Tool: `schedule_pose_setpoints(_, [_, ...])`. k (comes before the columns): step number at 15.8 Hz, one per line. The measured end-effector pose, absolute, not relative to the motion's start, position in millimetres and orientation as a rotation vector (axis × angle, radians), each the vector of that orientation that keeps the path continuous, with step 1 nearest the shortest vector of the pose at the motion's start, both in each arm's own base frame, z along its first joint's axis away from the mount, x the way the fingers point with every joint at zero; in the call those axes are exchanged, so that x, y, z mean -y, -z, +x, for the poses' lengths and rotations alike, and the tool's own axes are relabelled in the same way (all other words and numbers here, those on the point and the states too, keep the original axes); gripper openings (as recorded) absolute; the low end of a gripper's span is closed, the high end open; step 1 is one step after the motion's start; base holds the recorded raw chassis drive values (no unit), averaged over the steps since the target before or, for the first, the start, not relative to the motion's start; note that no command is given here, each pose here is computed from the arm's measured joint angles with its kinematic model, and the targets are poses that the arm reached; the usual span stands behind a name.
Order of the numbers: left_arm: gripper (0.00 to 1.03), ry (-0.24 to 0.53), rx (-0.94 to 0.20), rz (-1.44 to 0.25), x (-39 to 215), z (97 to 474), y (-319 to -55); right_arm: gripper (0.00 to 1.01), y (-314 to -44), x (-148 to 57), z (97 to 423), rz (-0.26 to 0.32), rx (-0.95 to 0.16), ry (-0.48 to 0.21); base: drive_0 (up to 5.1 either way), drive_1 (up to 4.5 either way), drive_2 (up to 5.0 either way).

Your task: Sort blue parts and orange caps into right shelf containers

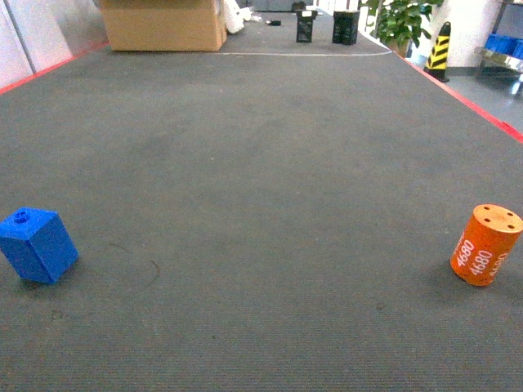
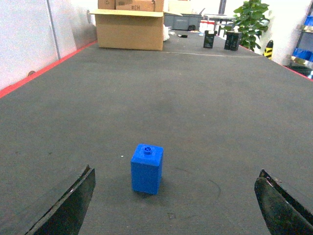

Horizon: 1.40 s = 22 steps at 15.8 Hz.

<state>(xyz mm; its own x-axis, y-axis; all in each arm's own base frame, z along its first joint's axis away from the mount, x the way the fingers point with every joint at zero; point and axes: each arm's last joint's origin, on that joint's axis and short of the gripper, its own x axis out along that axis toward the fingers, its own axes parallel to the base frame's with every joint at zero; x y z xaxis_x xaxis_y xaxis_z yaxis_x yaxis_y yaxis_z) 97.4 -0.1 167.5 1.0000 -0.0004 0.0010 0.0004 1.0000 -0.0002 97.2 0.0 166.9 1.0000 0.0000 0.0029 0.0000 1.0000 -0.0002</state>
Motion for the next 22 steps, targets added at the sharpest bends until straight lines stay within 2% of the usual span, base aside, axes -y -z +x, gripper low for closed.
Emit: schedule_pose_setpoints(22, [0.98, 0.0, 0.001, 0.0, 0.1, 97.4, -167.5, 0.98, -166.9, 0.0, 97.2, 0.0, 0.003, 0.0, 0.0, 0.0, 0.0])
